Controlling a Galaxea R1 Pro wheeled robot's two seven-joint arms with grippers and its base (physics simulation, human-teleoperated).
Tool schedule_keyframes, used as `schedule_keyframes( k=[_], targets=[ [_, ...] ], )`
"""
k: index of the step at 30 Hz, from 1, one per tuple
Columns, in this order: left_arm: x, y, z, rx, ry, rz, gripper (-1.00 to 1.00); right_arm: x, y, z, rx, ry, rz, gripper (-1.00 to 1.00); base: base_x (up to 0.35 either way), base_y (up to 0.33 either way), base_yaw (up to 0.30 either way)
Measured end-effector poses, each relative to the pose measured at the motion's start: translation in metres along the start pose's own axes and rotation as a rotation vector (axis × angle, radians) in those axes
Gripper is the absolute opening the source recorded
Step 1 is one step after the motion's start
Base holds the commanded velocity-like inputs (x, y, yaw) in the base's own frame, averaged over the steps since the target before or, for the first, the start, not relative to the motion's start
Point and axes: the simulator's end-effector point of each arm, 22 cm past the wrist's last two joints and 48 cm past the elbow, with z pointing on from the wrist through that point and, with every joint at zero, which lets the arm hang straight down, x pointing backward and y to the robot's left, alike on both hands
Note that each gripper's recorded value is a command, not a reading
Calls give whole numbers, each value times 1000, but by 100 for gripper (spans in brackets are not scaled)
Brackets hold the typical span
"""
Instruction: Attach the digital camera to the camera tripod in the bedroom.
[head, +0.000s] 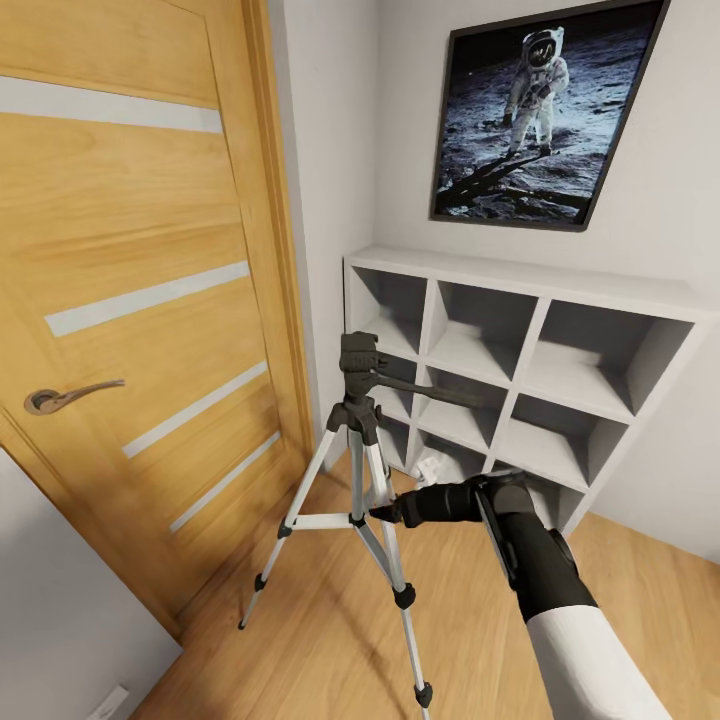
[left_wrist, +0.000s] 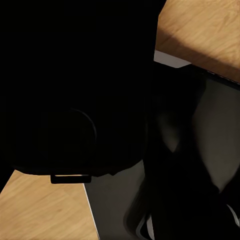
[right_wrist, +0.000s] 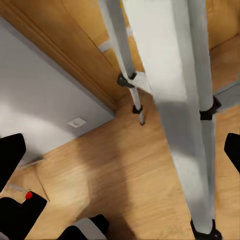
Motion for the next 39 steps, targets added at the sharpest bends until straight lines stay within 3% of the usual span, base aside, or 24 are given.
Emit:
schedule_keyframes(
  k=[9,12,16,26,32,39],
  targets=[
    [0,0,0,0,0,0,-100,-4,5,10,14,-12,3,100,0,0,0],
    [0,0,0,0,0,0,-100,-15,-13,9,98,-63,-57,100,0,0,0],
    [0,0,0,0,0,0,-100,-22,-19,8,125,-89,-89,100,0,0,0],
    [0,0,0,1,0,0,-100,-24,-23,14,136,-128,-146,100,0,0,0],
    [0,0,0,1,0,0,-100,-6,-26,29,118,-116,-152,100,0,0,0],
    [0,0,0,0,0,0,-100,-11,-19,35,102,-148,-170,100,0,0,0]
  ],
)
